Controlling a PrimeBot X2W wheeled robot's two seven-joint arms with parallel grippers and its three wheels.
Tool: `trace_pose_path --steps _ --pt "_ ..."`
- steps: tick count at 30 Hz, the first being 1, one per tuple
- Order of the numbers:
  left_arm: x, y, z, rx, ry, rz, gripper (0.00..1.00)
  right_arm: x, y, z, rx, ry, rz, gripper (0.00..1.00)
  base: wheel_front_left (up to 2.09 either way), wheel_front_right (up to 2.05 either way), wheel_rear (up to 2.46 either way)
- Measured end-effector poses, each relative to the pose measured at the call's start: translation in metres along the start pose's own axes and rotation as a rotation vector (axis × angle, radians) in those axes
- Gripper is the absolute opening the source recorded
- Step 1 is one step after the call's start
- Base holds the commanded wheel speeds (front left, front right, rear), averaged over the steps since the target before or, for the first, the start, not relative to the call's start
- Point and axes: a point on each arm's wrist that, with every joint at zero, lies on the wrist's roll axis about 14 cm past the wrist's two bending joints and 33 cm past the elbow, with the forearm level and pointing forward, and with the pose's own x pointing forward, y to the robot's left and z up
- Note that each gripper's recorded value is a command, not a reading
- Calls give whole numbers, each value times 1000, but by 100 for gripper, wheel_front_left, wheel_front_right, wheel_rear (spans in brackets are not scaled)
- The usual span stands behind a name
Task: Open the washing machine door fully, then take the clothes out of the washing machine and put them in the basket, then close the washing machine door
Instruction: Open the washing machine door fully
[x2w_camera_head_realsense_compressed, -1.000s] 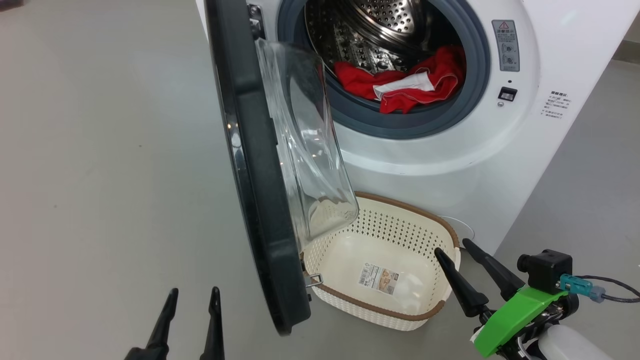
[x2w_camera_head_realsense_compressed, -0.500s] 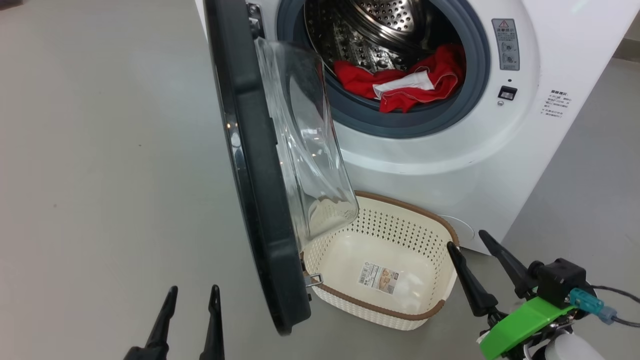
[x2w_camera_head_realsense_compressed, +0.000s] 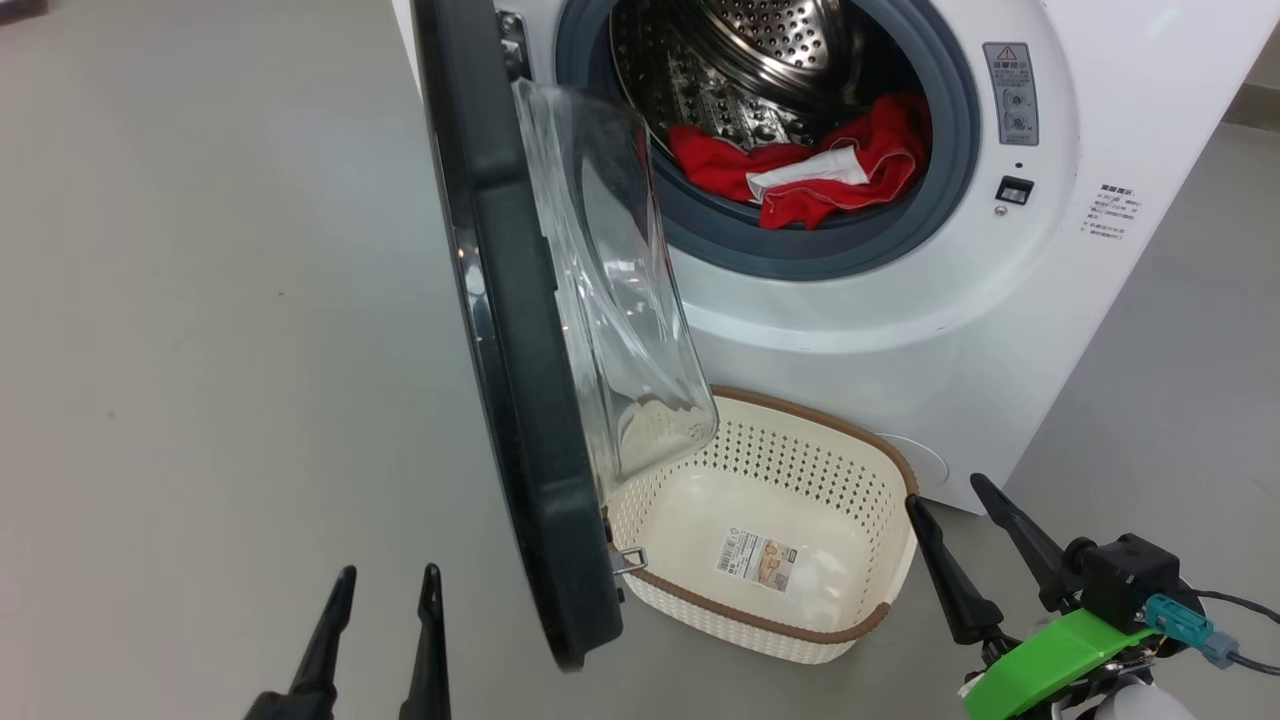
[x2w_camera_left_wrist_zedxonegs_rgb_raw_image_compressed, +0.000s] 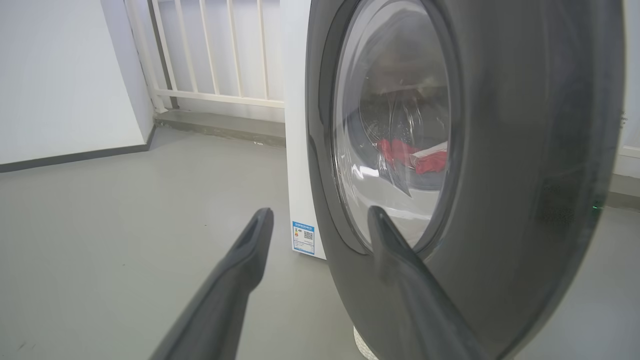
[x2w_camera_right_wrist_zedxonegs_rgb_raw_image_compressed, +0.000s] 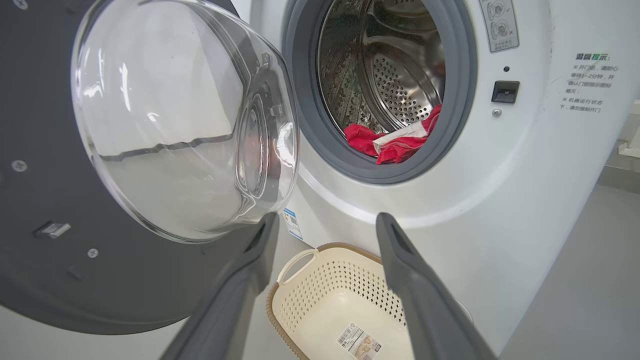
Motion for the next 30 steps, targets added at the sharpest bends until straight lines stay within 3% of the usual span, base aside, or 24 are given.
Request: trace_pose_path --steps 3,4,5,6,13,19,21,24,30 --pt "0 1 3 -2 -9 2 100 0 1 1 2 -5 0 100 0 0 0" --pt "1 1 4 -3 -14 4 48 -1 1 1 3 -5 -1 100 0 0 0" --pt "1 2 7 -3 -23 6 11 -2 1 0 3 -3 -3 100 0 0 0" --pt "2 3 13 -5 -41 9 0 -3 1 -1 3 0 -3 100 0 0 0" --pt "14 -5 87 -24 -272 -3 0 -3 1 -4 -10 8 0 100 0 0 0" --pt "6 -58 148 -84 -460 -163 0 -4 -2 -6 -6 12 -9 100 0 0 0" --pt "-1 -96 143 -112 -442 -289 0 -5 -4 -7 -4 16 -12 100 0 0 0" --pt "-6 -123 121 -134 -364 -382 0 -5 -5 -10 -3 22 -13 100 0 0 0" --pt "-2 -136 64 -155 -173 -415 0 -5 -8 -11 1 25 -18 100 0 0 0"
